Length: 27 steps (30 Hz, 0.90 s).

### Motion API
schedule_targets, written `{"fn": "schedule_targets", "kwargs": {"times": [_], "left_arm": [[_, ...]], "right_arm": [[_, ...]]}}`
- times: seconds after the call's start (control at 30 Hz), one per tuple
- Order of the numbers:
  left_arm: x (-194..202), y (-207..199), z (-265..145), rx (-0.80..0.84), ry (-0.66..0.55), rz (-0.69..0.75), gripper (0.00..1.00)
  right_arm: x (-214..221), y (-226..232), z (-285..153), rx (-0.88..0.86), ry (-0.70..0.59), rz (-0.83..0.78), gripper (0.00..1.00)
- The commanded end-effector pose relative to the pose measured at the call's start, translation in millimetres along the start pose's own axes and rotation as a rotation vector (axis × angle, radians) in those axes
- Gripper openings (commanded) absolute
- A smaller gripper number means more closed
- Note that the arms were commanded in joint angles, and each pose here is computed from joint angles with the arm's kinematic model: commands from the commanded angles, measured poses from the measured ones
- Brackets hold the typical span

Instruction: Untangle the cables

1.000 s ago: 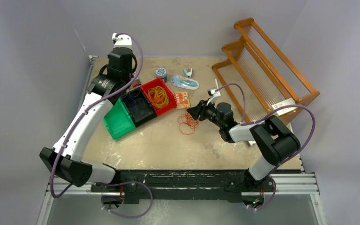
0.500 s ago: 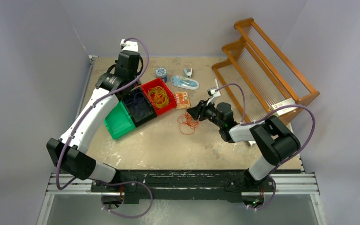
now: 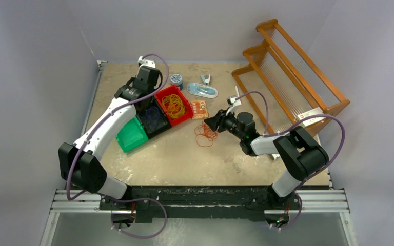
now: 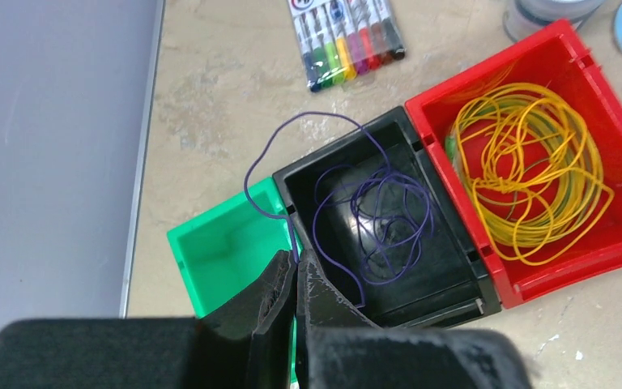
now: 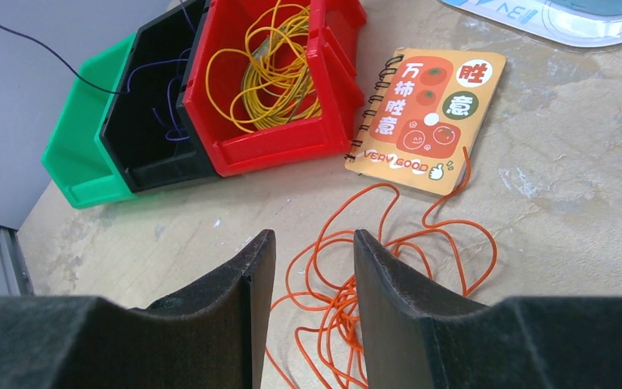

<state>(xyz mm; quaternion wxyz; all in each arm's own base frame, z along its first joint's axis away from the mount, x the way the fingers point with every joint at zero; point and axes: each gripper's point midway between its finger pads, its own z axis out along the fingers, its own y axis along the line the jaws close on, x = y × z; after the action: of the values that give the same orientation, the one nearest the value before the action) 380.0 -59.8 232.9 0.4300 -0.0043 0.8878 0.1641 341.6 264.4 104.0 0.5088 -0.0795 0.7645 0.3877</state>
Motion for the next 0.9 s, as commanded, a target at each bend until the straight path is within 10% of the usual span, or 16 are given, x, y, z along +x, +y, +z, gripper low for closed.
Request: {"fn": "schedule_targets", "kwargs": {"times": [0.0,0.87], "left_arm": [[1,4,9,-0.04,-0.021,-0.046,0.0],[72,-91,42,0.263,0.093,-0.509,0.0]], "right_arm": [[-19,14,6,-0.062,-0.053,-0.034,0.43],[-14,13,6,-0.069,-0.036,-0.045,0.44]]}}
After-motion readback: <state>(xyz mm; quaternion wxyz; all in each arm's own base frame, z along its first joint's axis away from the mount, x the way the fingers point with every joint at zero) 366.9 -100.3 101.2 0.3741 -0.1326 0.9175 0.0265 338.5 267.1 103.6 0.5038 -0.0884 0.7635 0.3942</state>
